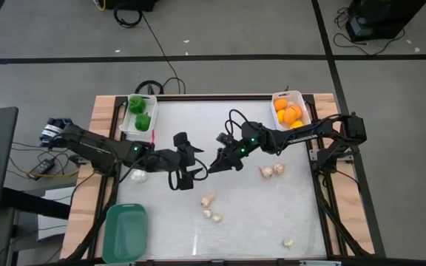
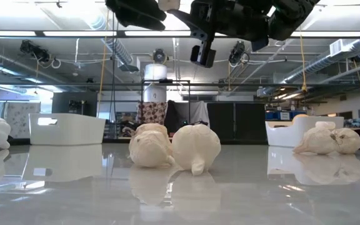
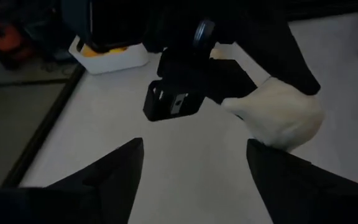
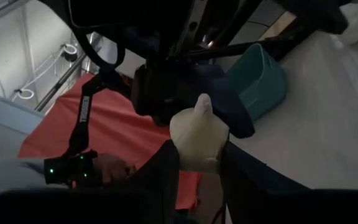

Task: Sort produce into baskets
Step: Put the white garlic into the green bin

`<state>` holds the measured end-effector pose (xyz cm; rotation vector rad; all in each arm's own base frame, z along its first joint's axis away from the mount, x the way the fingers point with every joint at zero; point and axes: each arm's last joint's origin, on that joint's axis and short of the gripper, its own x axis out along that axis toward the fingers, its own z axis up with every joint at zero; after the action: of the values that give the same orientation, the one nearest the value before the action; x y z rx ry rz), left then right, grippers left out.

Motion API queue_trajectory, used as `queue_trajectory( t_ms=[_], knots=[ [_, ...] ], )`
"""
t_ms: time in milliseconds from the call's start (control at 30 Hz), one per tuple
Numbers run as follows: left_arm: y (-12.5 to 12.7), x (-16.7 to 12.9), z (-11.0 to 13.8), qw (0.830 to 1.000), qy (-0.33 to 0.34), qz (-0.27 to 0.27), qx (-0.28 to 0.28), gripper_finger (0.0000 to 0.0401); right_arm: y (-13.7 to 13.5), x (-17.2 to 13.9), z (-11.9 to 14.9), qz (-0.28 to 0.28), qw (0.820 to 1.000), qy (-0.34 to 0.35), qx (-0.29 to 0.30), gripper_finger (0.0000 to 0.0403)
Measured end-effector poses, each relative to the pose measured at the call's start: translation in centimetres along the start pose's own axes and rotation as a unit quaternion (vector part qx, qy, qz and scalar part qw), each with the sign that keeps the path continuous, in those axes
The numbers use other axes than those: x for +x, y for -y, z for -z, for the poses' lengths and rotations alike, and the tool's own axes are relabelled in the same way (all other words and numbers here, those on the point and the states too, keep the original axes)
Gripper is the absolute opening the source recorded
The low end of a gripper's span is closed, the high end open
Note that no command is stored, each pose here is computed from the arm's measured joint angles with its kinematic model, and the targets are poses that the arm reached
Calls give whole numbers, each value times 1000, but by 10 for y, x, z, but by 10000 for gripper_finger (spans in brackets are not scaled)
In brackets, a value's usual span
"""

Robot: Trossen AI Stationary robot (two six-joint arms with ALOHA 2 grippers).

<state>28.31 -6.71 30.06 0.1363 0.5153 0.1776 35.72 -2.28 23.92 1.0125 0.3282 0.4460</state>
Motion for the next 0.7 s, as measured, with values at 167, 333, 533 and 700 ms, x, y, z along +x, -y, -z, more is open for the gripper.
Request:
queue_trajectory(
  t_ms=[167, 333, 533, 700],
  knots=[
    [-4, -3, 10, 998, -55, -5, -29, 321, -1, -2, -6, -6, 999, 31, -11, 112],
    [-10, -7, 13, 996, -74, -19, -37, 326, -5, -5, -12, -29, 999, 34, -12, 112],
    [-12, -8, -4, 999, 9, -25, -24, 326, 0, -10, -17, -24, 999, 37, -8, 112],
    [-10, -7, -15, 998, 62, -15, 19, 326, -1, -10, -16, -29, 999, 28, -8, 112]
  ],
)
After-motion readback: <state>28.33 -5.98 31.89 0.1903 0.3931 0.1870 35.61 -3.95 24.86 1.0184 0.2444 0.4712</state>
